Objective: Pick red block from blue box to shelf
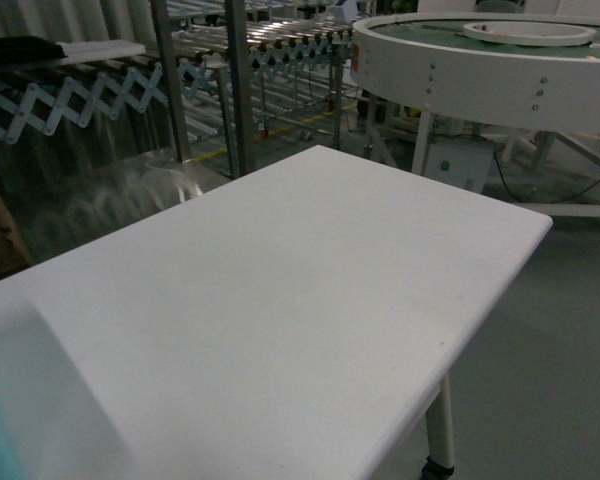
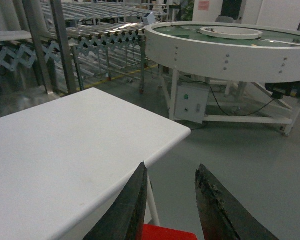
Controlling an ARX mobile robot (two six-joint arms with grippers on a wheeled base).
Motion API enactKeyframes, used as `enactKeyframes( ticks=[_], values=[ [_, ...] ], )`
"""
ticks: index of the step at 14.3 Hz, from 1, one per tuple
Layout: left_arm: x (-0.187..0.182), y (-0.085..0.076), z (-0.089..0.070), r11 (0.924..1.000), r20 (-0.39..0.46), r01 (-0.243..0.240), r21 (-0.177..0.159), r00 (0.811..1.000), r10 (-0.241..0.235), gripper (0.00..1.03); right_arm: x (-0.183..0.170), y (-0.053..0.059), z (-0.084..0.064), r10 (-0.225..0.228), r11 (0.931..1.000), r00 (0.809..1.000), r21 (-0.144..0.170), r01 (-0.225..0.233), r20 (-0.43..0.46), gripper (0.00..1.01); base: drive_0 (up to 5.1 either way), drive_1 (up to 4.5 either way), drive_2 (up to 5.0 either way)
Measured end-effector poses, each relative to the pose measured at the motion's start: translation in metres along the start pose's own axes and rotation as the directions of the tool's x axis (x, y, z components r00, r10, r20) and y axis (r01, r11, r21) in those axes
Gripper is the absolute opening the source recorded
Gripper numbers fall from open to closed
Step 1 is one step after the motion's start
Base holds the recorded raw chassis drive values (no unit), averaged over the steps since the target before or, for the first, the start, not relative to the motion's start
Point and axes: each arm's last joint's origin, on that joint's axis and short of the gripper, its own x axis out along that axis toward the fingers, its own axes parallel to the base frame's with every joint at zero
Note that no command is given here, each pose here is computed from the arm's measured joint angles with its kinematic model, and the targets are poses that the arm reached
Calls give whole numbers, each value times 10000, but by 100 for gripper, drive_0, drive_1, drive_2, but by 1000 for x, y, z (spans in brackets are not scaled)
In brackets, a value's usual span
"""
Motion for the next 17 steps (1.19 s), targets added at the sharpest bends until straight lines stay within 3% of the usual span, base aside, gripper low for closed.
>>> enactKeyframes(
  ticks=[13, 17],
  values=[
    [0, 0, 0, 10000, 0, -19, 0, 10000, 19, 98, 0, 0, 0, 31, 10000, 10000, 0, -31, 15, 25, -181, -181, -181],
    [0, 0, 0, 10000, -4, 4, 0, 10000, -4, 98, 0, 1, 0, 65, 10000, 10000, 0, -65, 30, 25, 401, -226, -226]
  ],
)
